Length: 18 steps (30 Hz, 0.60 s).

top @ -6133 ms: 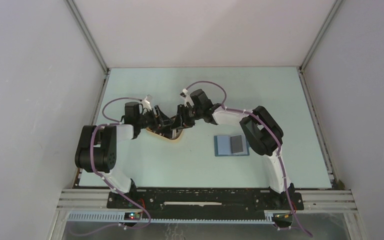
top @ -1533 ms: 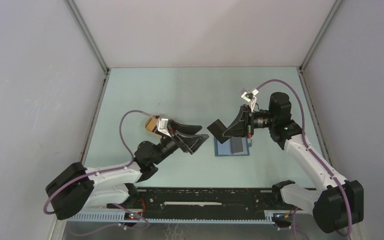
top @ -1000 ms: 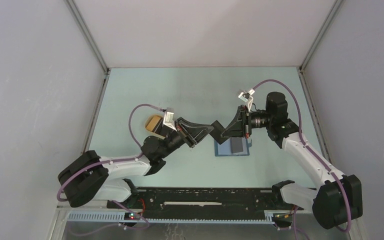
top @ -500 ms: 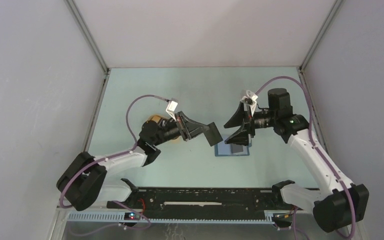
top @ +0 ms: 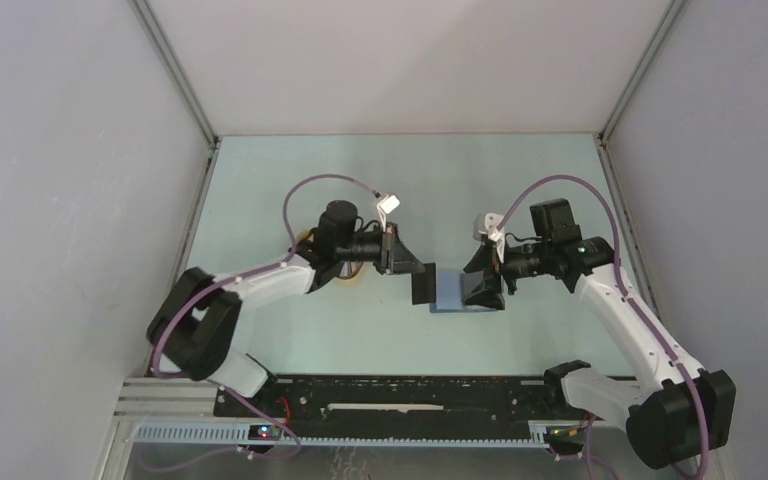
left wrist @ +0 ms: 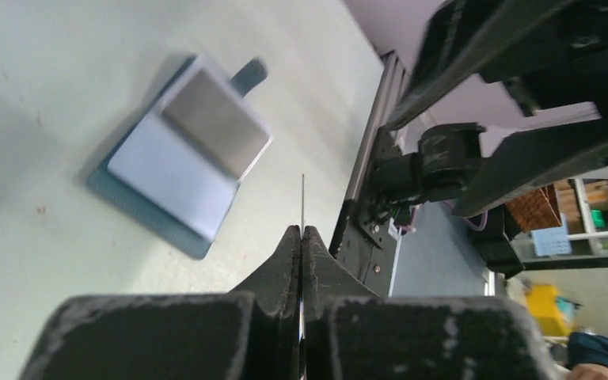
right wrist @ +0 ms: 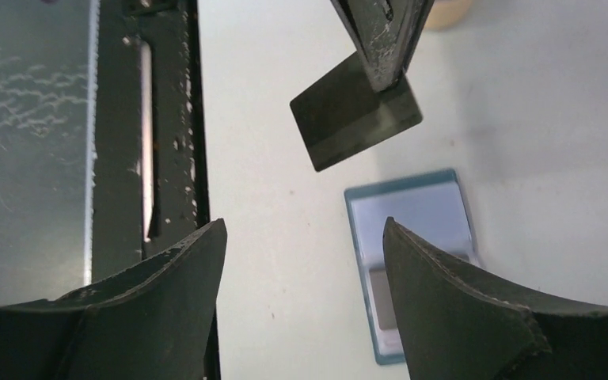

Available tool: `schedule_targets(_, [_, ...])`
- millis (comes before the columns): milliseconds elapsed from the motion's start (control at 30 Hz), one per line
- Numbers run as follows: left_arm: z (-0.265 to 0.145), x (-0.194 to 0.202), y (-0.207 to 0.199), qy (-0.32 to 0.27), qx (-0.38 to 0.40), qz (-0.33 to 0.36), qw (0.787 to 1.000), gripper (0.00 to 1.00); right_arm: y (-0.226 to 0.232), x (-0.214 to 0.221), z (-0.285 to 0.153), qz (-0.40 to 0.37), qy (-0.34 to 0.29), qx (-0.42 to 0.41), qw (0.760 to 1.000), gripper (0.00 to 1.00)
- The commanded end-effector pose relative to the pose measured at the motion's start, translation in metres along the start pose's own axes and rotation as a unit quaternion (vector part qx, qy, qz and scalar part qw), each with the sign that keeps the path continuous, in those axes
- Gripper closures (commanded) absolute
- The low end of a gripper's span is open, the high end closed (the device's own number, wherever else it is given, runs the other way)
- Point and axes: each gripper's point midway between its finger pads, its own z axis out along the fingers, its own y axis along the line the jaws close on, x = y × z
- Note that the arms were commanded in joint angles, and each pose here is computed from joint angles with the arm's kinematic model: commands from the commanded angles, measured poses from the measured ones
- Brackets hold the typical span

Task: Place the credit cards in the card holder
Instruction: Pick up the credit card from the storage box.

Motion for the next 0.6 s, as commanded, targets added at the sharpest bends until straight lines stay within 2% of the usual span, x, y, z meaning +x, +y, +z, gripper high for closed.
schedule_targets(0, [0.019,-0.003,0.011,0.027,0.016,-0.035,0.999,1.00,-0.025,0.024,0.000,0.006,0.046,0.043,0.998,0.22])
schedule_targets(167, [0.041,-0.014,0.027,0.019,0.021,-0.064,0.998,1.00,-0.044,0.032,-0.002,0.071,0.050,0.072,0.994,0.27])
schedule_targets(233, [0.049,-0.018,0.034,0.002,0.022,-0.078,0.997,1.00,-0.050,0.037,-0.004,0.112,0.039,0.069,0.990,0.35])
schedule_targets(333, [0.058,-0.024,0.038,-0.021,0.045,-0.098,0.994,1.00,-0.061,0.052,-0.008,0.179,0.034,0.063,0.981,0.52])
schedule_targets(567, [0.075,-0.021,0.059,-0.027,0.038,-0.122,0.991,1.00,-0.083,0.081,0.004,0.178,0.113,0.107,0.972,0.66])
